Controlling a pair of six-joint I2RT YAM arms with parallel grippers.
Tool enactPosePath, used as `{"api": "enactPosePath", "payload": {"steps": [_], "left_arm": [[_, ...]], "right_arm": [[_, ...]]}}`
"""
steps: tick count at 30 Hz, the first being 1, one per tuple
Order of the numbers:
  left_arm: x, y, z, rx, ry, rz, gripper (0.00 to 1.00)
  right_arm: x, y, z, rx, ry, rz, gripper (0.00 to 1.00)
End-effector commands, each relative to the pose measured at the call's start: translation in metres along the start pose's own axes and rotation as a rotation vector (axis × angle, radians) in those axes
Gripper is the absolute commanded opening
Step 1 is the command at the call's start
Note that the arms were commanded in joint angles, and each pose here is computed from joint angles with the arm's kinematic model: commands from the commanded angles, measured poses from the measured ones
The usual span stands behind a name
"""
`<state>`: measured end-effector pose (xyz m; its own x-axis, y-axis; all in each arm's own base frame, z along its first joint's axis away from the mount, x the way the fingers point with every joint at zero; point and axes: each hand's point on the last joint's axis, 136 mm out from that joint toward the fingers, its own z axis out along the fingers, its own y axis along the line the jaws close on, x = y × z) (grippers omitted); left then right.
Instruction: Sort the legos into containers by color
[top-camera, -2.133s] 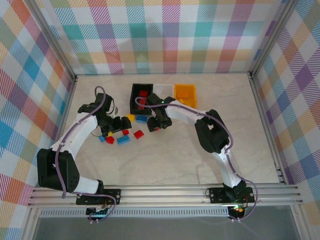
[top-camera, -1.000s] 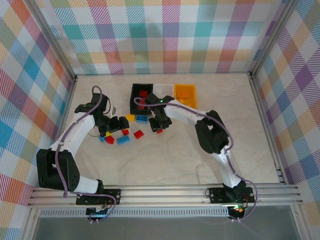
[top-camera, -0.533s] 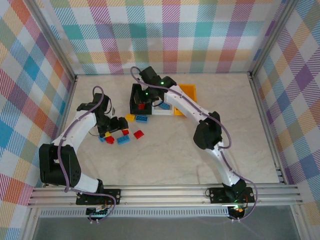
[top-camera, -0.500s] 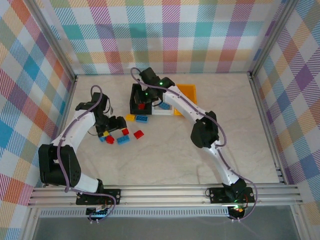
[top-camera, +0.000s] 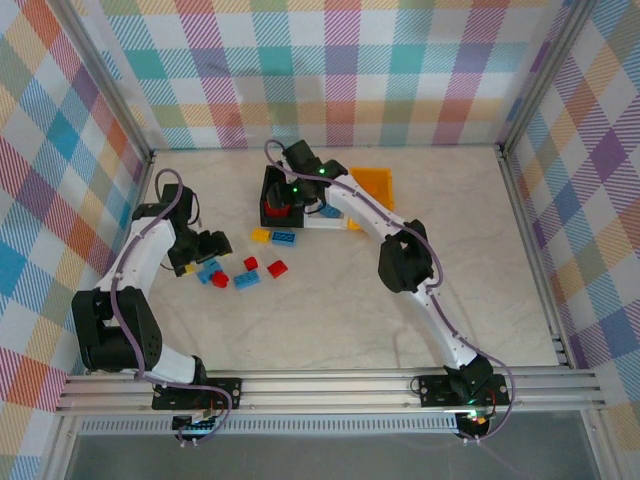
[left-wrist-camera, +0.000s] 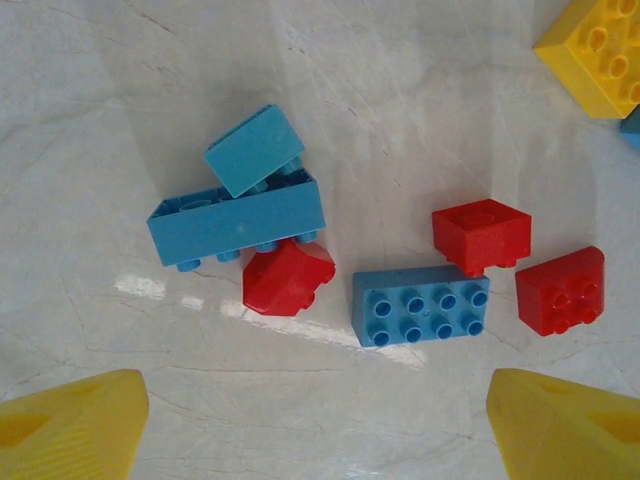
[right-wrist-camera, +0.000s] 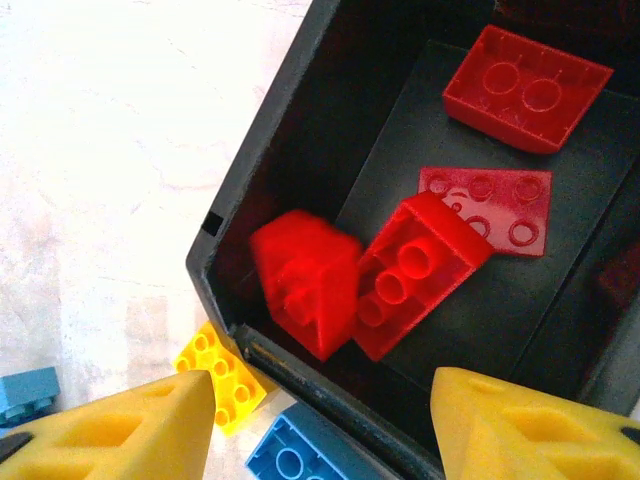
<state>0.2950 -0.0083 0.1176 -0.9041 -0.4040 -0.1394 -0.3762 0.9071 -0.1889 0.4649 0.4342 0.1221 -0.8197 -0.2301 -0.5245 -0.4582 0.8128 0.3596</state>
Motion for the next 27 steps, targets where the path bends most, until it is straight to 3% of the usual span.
{"api": "enactPosePath", "payload": {"steps": [1, 7, 10, 16, 27], "left_arm": [[0.005, -0.009, -0.001, 0.048, 0.015, 0.013, 0.88], [0.017, -0.016, 0.002, 0.117, 0.019, -0.027, 0.88], [0.02, -0.019, 0.002, 0.147, 0.017, -0.042, 0.88], [0.021, -0.022, -0.006, 0.168, -0.002, -0.04, 0.88], [0.03, -0.012, -0.012, 0.16, 0.002, -0.027, 0.89]], "right_arm": [[0.013, 0.027, -0.045, -0.035, 0.044, -0.043, 0.6], [0.106, 0.038, -0.06, 0.023, 0.224, -0.184, 0.64], [0.136, 0.045, -0.055, 0.023, 0.279, -0.211, 0.69], [0.154, 0.063, -0.028, 0.022, 0.324, -0.294, 0.72], [0.164, 0.043, 0.014, 0.146, 0.386, -0.331, 0.76]]}}
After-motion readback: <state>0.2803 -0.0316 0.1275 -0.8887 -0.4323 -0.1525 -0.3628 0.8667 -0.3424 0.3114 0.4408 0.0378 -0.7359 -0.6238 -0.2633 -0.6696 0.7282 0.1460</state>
